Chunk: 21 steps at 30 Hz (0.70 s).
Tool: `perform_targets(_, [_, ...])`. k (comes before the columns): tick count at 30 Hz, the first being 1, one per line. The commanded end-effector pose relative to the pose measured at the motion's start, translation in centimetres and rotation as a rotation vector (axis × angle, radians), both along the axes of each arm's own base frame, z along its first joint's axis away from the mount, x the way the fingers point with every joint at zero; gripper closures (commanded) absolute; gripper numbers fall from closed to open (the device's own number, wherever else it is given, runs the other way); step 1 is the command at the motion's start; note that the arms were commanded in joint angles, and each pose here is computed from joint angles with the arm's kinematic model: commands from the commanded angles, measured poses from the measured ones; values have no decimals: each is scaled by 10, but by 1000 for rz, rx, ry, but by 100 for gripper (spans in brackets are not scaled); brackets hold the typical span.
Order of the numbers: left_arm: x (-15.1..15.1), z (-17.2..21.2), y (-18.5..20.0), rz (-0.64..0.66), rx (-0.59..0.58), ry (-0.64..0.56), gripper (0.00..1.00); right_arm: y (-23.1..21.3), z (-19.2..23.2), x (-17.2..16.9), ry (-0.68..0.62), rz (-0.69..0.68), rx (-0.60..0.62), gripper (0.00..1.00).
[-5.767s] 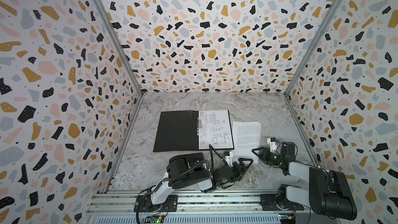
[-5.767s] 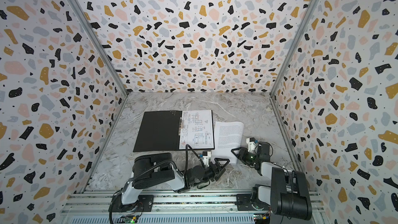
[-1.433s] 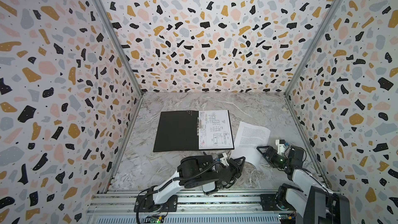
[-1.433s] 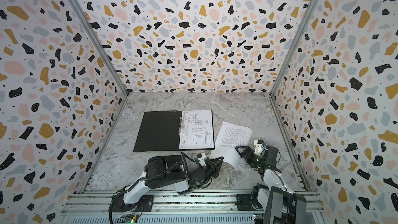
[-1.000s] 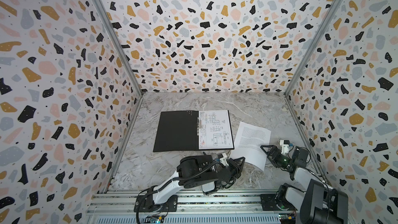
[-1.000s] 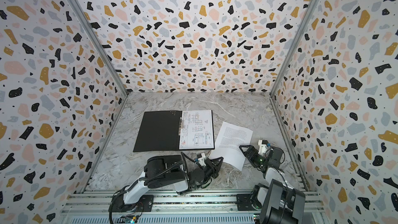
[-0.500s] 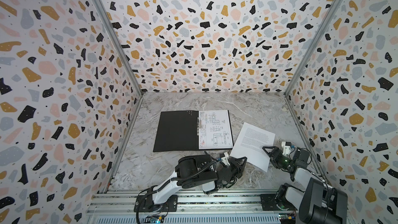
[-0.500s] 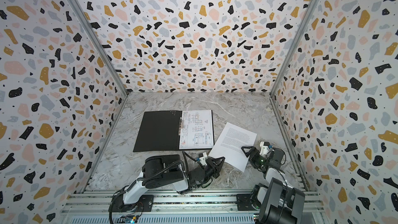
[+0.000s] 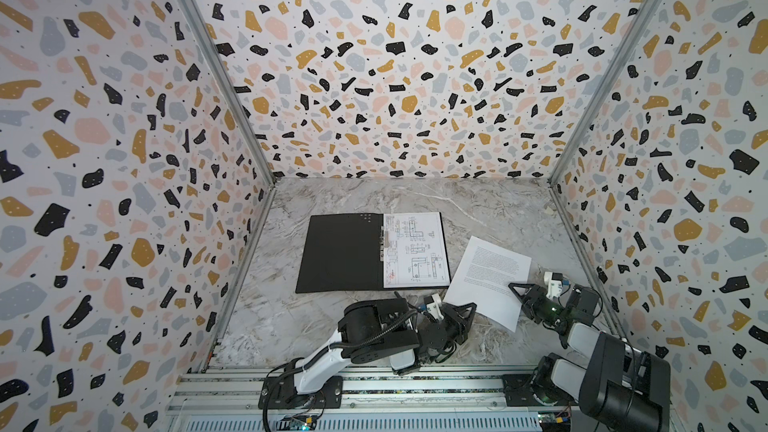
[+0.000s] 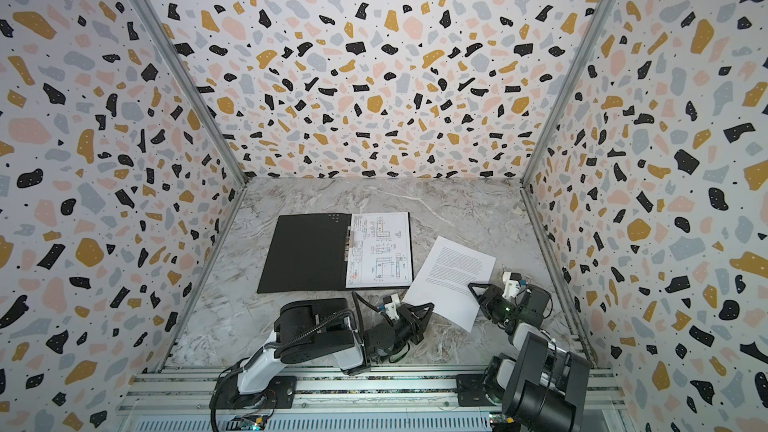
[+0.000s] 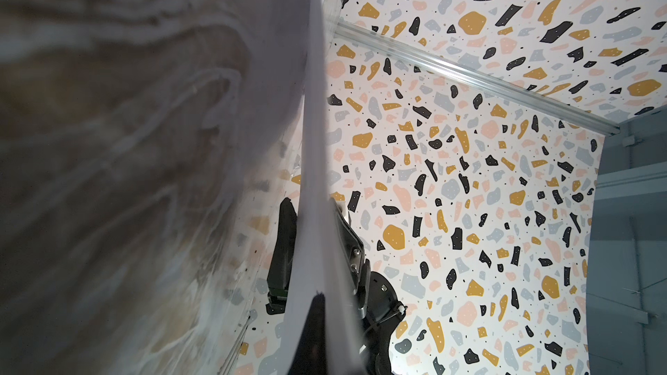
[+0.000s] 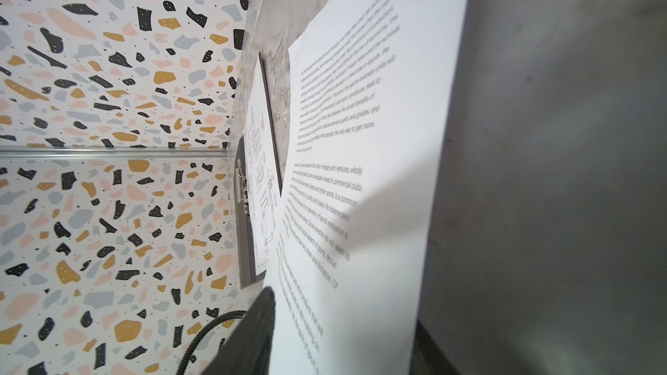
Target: Put the files into the folder
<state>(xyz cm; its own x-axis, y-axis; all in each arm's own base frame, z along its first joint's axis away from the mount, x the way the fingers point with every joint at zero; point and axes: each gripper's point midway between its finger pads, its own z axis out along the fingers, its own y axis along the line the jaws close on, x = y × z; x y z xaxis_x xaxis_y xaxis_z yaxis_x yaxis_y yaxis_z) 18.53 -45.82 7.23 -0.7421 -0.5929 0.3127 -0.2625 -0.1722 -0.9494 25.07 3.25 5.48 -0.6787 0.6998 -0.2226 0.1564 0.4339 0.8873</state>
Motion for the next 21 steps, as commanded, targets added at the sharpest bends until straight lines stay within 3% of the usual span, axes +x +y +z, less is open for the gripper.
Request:
perform_targets(1, [-4,-1,1,-17,-18,0,97,-1,10,6,-36,20,6,60])
perform_targets(6, [-5,-6,-1,-26,-18,12,95,-2,9,7,-28,17,6,69])
perform_targets(14, [-8,-10,1,-30,6,22,84,-8,13,8,-12,11,-51,84])
perform_targets(17, [-10,-10,-1,-42,-1,22,73,-9,14,8,-9,11,-63,91])
perform_targets(21, [-13,-11,5,-50,3,35,49,-11,15,10,-9,20,-92,98])
